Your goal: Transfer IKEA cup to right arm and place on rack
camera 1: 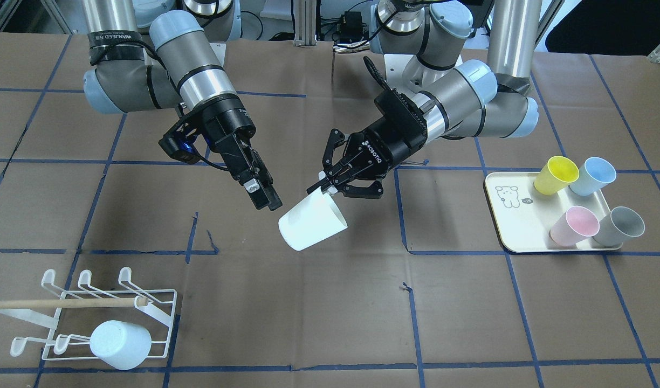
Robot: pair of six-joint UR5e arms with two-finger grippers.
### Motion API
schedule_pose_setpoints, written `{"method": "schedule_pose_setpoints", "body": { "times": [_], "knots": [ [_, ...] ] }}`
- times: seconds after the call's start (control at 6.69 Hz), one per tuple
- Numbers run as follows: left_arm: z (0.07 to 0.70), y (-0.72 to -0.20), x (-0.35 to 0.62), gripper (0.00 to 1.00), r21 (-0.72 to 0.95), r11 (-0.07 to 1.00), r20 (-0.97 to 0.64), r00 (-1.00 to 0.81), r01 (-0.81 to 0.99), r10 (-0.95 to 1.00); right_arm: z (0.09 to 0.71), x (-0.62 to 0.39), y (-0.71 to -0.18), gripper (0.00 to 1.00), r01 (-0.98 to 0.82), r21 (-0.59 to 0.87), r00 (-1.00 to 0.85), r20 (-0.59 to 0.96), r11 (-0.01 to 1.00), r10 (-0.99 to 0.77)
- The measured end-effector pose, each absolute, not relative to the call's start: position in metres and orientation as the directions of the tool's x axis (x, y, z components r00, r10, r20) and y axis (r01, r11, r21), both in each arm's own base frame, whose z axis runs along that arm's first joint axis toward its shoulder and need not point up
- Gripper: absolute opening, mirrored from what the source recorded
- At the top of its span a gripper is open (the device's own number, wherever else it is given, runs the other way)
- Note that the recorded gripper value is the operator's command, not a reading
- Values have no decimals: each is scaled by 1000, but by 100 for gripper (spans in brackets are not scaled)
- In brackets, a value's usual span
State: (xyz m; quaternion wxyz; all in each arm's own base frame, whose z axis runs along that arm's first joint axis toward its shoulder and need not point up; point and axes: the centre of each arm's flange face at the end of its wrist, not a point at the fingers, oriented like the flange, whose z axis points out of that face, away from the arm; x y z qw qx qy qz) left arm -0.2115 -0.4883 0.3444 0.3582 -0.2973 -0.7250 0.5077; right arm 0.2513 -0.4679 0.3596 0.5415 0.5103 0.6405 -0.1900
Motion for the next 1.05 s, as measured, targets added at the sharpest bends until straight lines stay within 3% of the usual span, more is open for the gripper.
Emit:
{"method": "schedule_pose_setpoints", "body": {
  "times": [1.05],
  "knots": [
    [342, -488, -212, 5, -947, 314, 225, -566, 64, 794, 350, 273, -500, 100, 832, 339, 84, -860, 440, 503]
  ]
}}
